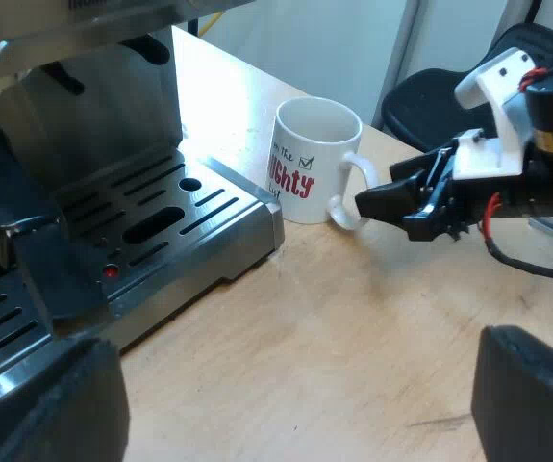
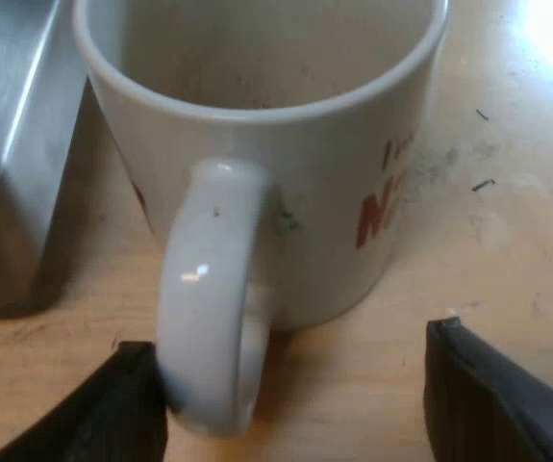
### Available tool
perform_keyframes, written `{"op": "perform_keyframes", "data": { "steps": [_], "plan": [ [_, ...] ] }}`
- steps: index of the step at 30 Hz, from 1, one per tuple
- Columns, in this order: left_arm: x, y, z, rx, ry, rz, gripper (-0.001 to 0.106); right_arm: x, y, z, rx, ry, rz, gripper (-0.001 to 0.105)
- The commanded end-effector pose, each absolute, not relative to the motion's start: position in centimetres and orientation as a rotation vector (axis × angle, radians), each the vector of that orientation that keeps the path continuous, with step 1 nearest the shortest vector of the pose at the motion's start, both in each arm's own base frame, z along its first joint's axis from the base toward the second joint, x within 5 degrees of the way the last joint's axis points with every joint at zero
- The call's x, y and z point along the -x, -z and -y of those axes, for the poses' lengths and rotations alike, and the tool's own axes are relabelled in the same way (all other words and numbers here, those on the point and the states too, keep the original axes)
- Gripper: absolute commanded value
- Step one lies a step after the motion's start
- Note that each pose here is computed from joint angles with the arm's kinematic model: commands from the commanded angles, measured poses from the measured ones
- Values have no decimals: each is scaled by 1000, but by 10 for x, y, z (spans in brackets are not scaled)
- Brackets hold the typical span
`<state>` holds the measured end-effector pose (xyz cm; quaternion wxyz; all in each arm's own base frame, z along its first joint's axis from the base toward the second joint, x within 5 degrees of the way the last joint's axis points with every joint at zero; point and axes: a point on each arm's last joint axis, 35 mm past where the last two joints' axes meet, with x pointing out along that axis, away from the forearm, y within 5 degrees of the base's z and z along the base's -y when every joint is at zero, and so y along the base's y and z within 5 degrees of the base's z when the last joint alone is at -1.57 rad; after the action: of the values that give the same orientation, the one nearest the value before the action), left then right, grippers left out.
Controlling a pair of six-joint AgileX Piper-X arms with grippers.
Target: Remove mug from coffee machine
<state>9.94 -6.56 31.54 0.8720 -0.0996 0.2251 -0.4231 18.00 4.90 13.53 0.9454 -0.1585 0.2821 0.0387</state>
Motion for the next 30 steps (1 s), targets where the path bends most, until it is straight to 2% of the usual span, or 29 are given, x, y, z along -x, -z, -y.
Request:
{"op": "perform_keyframes", "data": {
  "steps": [1,4,17,24,30],
  "plan": [
    [-99,-316,66,219,897,-474,87,-174,-138,-47,334,-90,-610,59],
    [-99,-316,66,219,897,-474,87,-165,-148,-46,323,-134,-622,59],
    [-99,-316,66,243,877,-484,87,-147,-199,-42,323,-173,-758,59],
    [-99,-325,62,250,791,-480,87,-146,-253,-43,310,-200,-789,59],
    [-97,-337,59,239,716,-459,87,-149,-289,-43,297,-196,-729,59]
  ]
}}
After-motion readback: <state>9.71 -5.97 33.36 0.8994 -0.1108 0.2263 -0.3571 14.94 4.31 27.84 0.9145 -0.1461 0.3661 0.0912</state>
